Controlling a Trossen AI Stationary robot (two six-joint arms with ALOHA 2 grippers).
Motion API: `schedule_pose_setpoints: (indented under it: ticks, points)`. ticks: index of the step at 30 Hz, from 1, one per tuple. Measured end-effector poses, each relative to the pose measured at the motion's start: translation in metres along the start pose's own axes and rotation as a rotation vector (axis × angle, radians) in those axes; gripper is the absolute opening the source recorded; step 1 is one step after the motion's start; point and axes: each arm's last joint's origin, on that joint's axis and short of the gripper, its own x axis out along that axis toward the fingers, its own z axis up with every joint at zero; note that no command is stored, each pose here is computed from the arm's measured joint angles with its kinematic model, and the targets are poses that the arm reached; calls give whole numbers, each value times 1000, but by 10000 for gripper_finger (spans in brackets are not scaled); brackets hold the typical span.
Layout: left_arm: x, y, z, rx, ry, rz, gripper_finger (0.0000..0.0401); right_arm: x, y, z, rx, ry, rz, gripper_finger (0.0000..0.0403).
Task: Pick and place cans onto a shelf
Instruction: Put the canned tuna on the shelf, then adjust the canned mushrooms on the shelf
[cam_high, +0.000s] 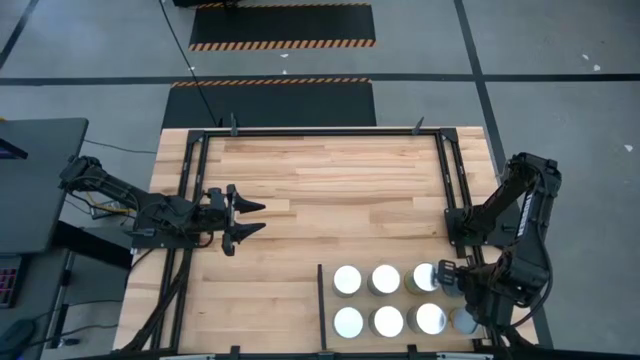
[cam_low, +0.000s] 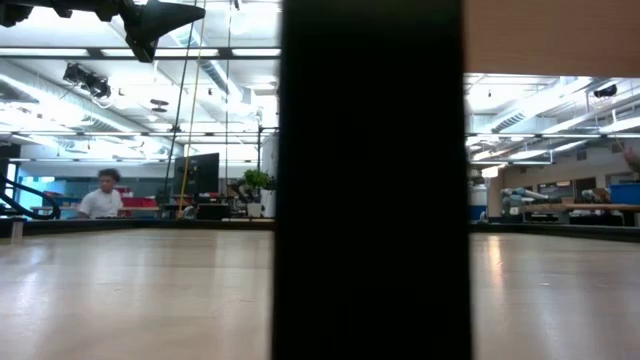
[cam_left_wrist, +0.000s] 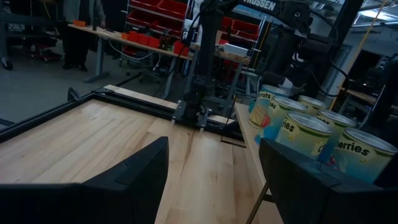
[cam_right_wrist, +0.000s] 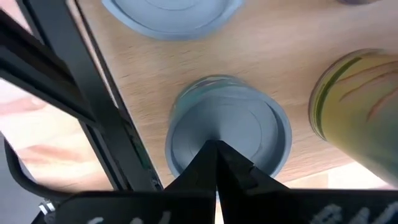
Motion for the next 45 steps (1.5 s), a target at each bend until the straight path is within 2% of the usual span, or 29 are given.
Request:
schedule_pose_setpoints:
  ticks: [9,28,34,38,42,45]
  points:
    - [0,0,0,0,0,0,256,5,1,-2,57,21,-9,4]
    - [0,0,0,0,0,0,256,1,0,-3,70,39,-20,4]
    - [0,0,0,0,0,0,256,-21,-3,0,92,-29,-88,4]
    - [0,0,0,0,0,0,256,-36,2,11,99,-173,-89,4]
    - [0,0,0,0,0,0,256,-37,15,26,60,-318,-38,4]
    - [0,0,0,0,0,0,256,-27,21,30,54,-330,-38,4]
